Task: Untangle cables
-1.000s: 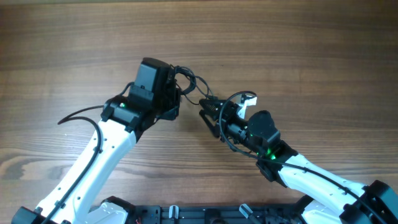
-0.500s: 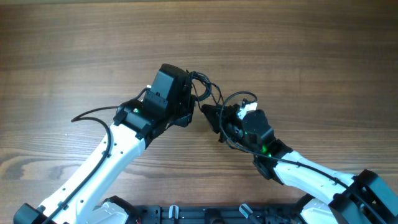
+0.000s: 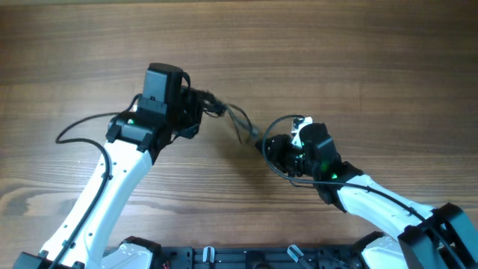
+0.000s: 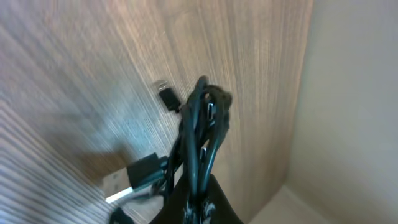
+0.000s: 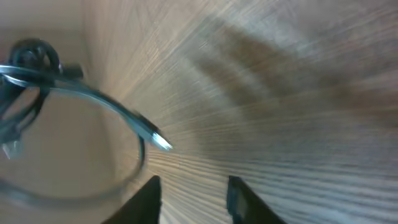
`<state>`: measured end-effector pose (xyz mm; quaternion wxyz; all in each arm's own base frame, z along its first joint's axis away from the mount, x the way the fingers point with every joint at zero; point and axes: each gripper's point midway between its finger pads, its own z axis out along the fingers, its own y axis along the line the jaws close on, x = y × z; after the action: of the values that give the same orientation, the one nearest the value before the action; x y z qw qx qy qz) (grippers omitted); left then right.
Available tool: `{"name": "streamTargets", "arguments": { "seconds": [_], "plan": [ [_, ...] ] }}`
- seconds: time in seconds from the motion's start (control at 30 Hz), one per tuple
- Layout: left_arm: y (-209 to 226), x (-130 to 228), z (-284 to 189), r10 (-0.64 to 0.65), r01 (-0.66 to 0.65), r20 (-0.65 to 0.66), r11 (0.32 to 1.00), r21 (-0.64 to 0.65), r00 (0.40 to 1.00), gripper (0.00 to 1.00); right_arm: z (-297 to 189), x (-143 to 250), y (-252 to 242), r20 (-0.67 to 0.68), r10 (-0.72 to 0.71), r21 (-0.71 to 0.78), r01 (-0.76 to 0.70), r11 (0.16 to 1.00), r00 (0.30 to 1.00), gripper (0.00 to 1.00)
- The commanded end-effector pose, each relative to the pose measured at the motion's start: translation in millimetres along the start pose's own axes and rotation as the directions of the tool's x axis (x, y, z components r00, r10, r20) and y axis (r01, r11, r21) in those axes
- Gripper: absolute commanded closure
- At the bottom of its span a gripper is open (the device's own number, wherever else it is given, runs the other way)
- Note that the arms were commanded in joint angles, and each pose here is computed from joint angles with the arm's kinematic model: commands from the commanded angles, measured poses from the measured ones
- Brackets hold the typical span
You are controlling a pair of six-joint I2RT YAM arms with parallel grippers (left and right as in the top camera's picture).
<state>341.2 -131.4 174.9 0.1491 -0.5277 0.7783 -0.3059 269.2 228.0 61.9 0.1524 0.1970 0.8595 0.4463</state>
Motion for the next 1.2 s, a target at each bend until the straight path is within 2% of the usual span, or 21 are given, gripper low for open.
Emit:
{"name": "streamTargets", "arguments": {
  "seconds": [0.0,0.03,0.1,0.17,0.27,0.33,0.43,0.47,0.57,0.63,0.73,0.8,0.97,1.13,1.17],
  "plan": [
    [-9,4,-7,0.312,-0.311,-0.014,0.95,0.04,0.95,0.96,-5,-3,2,-0.026,-0.12,-0.043,0.119,0.992,0.992,0.47],
    [-9,5,-7,0.36,-0.359,-0.018,0.932,0.043,0.933,0.96,-8,-6,4,-0.024,-0.136,-0.056,0.134,0.989,0.99,0.42],
    [-9,9,-7,0.489,-0.487,-0.033,0.872,0.058,0.872,0.96,-19,-15,11,-0.015,-0.205,-0.107,0.203,0.973,0.979,0.26],
    [-10,13,-8,0.572,-0.568,-0.042,0.819,0.075,0.819,0.96,-33,-29,16,0.016,-0.264,-0.146,0.264,0.953,0.964,0.16],
    [-11,14,-8,0.589,-0.585,-0.043,0.807,0.083,0.807,0.96,-48,-45,19,0.047,-0.256,-0.184,0.26,0.948,0.966,0.12],
    [-14,13,-8,0.545,-0.54,-0.039,0.837,0.088,0.838,0.96,-56,-46,28,0.035,-0.22,-0.241,0.222,0.945,0.975,0.11],
    [-15,13,-8,0.397,-0.393,-0.044,0.916,0.083,0.917,0.96,-63,-30,58,-0.005,-0.314,-0.379,0.288,0.879,0.95,0.16],
    [-15,13,-8,0.379,-0.375,-0.046,0.923,0.082,0.924,0.96,-64,-25,65,-0.003,-0.345,-0.405,0.314,0.859,0.939,0.2],
    [-14,19,-7,0.374,-0.369,-0.058,0.926,0.08,0.926,0.96,-65,-11,95,0.068,-0.469,-0.482,0.441,0.758,0.881,0.41],
    [-11,23,-6,0.385,-0.381,-0.056,0.922,0.067,0.921,0.96,-65,-4,112,0.115,-0.503,-0.511,0.485,0.71,0.857,0.43],
    [-9,30,-4,0.408,-0.405,-0.044,0.913,0.052,0.912,0.96,-60,12,129,0.14,-0.515,-0.532,0.503,0.681,0.845,0.43],
    [-8,37,-3,0.4,-0.398,-0.05,0.916,0.051,0.915,0.96,-51,21,129,0.141,-0.516,-0.507,0.509,0.695,0.845,0.42],
    [-7,53,-3,0.409,-0.406,-0.078,0.912,0.057,0.909,0.96,-24,13,97,0.145,-0.451,-0.316,0.473,0.822,0.881,0.42],
    [-5,66,-3,0.41,-0.406,-0.102,0.912,0.061,0.906,0.96,-22,5,92,0.171,-0.433,-0.276,0.465,0.841,0.885,0.44],
    [-4,71,-3,0.414,-0.409,-0.111,0.91,0.064,0.903,0.96,-22,5,92,0.168,-0.426,-0.278,0.457,0.845,0.889,0.5]
  ]
}}
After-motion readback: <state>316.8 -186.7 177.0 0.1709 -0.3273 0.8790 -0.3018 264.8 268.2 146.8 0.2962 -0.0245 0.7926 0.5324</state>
